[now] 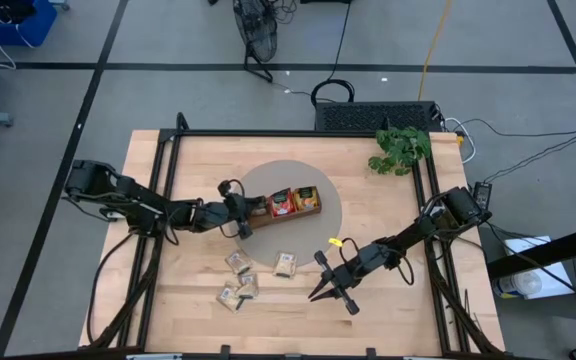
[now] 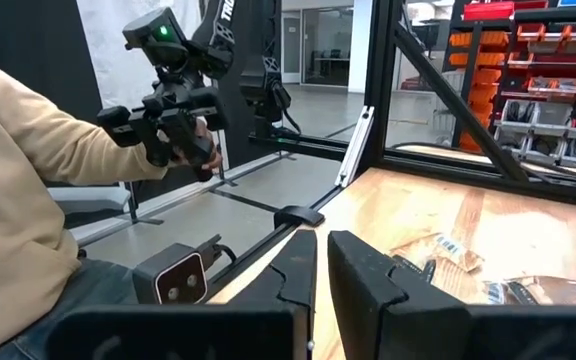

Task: Pick & Place Tea
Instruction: Put the brown tea bag into the wooden organizer

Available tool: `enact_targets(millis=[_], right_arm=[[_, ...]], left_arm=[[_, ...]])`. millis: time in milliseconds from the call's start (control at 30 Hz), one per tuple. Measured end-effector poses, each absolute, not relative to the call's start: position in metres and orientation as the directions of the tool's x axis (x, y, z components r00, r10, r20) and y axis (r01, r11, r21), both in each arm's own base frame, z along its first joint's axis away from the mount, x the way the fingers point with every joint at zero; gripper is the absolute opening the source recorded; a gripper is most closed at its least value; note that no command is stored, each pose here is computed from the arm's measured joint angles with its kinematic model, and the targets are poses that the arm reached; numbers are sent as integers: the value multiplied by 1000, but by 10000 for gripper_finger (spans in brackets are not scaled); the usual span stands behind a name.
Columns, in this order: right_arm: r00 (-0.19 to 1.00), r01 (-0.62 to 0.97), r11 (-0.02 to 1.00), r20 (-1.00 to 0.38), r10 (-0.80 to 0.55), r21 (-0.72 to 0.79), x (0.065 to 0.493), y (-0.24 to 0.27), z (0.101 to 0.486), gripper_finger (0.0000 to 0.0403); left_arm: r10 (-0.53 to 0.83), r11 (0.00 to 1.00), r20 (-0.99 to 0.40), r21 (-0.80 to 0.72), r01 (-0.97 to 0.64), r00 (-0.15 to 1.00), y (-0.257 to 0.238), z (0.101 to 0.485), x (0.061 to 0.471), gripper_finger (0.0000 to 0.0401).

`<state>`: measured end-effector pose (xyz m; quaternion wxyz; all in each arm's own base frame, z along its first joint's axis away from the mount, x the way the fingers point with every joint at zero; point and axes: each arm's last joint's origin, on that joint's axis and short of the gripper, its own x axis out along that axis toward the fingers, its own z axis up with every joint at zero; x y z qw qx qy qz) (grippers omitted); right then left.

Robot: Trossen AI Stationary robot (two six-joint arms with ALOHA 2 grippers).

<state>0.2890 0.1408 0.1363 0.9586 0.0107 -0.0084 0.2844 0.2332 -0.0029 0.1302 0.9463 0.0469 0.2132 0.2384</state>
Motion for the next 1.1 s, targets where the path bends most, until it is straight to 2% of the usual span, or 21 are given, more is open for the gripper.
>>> enact_targets(millis=[367,567,667,800,933,1100], right_arm=[[838,-545,838,1,545,20,289,141,134,18],[838,-545,838,-13,545,21,289,141,133,18],[839,-544,839,-12,544,17,289,141,133,18],[839,-544,839,-10,544,16,289,141,133,18],[840,-543,840,-12,543,16,289,141,133,18],[840,-543,840,-11,543,21,289,141,133,18]], left_arm=[[447,894,-284,180,-410,848,-8,156,228,117],[396,918,-226,81,-388,890,-16,182,226,117],[376,927,-323,133,-352,868,-22,207,237,92],[381,924,-505,185,-334,774,-29,245,261,15],[371,927,-672,232,-294,641,-28,256,287,4],[318,946,-813,236,-223,487,-23,230,321,3]])
